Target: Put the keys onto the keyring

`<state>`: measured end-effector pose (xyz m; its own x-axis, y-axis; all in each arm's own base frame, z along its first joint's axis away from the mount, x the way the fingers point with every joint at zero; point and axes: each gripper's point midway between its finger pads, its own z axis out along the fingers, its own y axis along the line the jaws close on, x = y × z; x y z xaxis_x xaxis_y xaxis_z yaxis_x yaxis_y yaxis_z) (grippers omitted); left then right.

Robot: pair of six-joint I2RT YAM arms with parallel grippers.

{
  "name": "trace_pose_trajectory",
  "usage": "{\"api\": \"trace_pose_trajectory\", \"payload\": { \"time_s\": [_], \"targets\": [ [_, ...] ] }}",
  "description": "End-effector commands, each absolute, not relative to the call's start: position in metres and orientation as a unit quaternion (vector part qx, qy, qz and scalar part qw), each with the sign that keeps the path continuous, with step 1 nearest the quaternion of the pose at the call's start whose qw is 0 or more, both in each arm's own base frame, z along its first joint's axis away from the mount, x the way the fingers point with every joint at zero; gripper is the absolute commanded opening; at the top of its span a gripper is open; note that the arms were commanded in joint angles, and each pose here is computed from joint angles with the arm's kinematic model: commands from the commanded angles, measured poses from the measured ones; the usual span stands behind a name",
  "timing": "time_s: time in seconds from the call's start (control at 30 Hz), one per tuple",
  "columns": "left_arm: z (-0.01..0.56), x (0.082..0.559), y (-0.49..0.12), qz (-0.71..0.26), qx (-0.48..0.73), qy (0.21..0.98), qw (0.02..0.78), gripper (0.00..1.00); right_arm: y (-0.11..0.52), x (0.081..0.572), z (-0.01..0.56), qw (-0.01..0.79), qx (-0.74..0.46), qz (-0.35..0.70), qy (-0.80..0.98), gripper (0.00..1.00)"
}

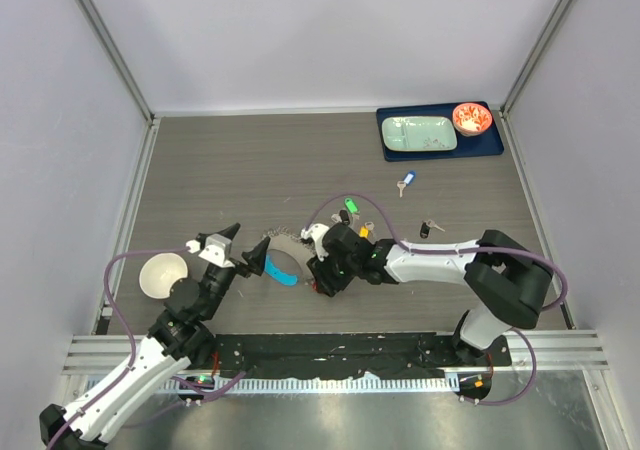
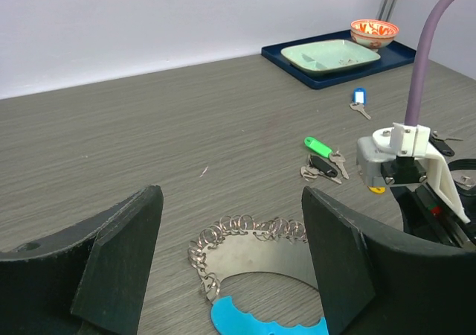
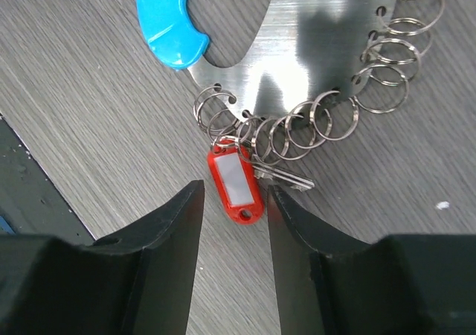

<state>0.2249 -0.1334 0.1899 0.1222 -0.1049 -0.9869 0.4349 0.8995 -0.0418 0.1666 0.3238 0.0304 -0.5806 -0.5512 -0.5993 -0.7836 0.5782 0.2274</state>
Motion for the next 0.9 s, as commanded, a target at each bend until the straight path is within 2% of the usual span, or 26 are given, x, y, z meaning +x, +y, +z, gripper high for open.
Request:
{"api": "trace_pose_trajectory", "payload": {
  "time_s": [0.0, 0.23, 0.3, 0.43, 0.47, 0.5, 0.53, 0.57, 0.6, 0.7, 0.73, 0.77, 0.87],
  "targets": [
    [0.217, 0.224, -0.132, -0.194, 0.116, 0.615, 0.756, 0.8, 0.358, 0.16, 0.046, 0.254, -0.391, 0.319, 0.825, 0.46],
    [0.215, 0.228, -0.132, -0.194, 0.102, 0.621, 0.752, 0.8, 0.388, 0.144, 0.065, 0.235, -0.42, 0.374, 0.792, 0.46],
    [0.215, 0.231, -0.131, -0.197, 0.087, 0.627, 0.748, 0.82, 0.384, 0.155, 0.073, 0.26, -0.413, 0.356, 0.797, 0.47],
    [0.215, 0.238, -0.132, -0.223, 0.02, 0.663, 0.715, 0.87, 0.348, 0.21, 0.119, 0.368, -0.311, 0.304, 0.821, 0.5],
    [0.203, 0.239, -0.133, -0.233, -0.005, 0.689, 0.686, 0.91, 0.335, 0.223, 0.129, 0.395, -0.279, 0.289, 0.826, 0.51],
    [0.189, 0.243, -0.135, -0.222, -0.014, 0.717, 0.66, 0.93, 0.316, 0.24, 0.131, 0.417, -0.233, 0.267, 0.837, 0.53],
    [0.201, 0.245, -0.137, -0.227, -0.027, 0.722, 0.653, 0.95, 0.307, 0.247, 0.14, 0.434, -0.208, 0.26, 0.837, 0.56],
    [0.187, 0.244, -0.141, -0.225, -0.033, 0.749, 0.623, 0.97, 0.292, 0.257, 0.164, 0.476, -0.174, 0.245, 0.827, 0.59],
    [0.181, 0.246, -0.146, -0.223, -0.033, 0.764, 0.605, 0.98, 0.281, 0.258, 0.167, 0.488, -0.169, 0.231, 0.824, 0.69],
    [0.155, 0.249, -0.167, -0.224, -0.05, 0.82, 0.524, 0.99, 0.247, 0.261, 0.189, 0.544, -0.125, 0.203, 0.804, 0.86],
    [0.131, 0.248, -0.177, -0.207, -0.044, 0.848, 0.487, 0.99, 0.237, 0.263, 0.191, 0.558, -0.11, 0.193, 0.8, 0.89],
    [0.134, 0.25, -0.183, -0.2, -0.048, 0.856, 0.475, 0.99, 0.226, 0.262, 0.185, 0.565, -0.097, 0.18, 0.8, 0.93],
    [0.111, 0.241, -0.205, -0.158, -0.044, 0.889, 0.427, 0.99, 0.189, 0.262, 0.194, 0.601, -0.038, 0.144, 0.785, 0.94]
  ]
}}
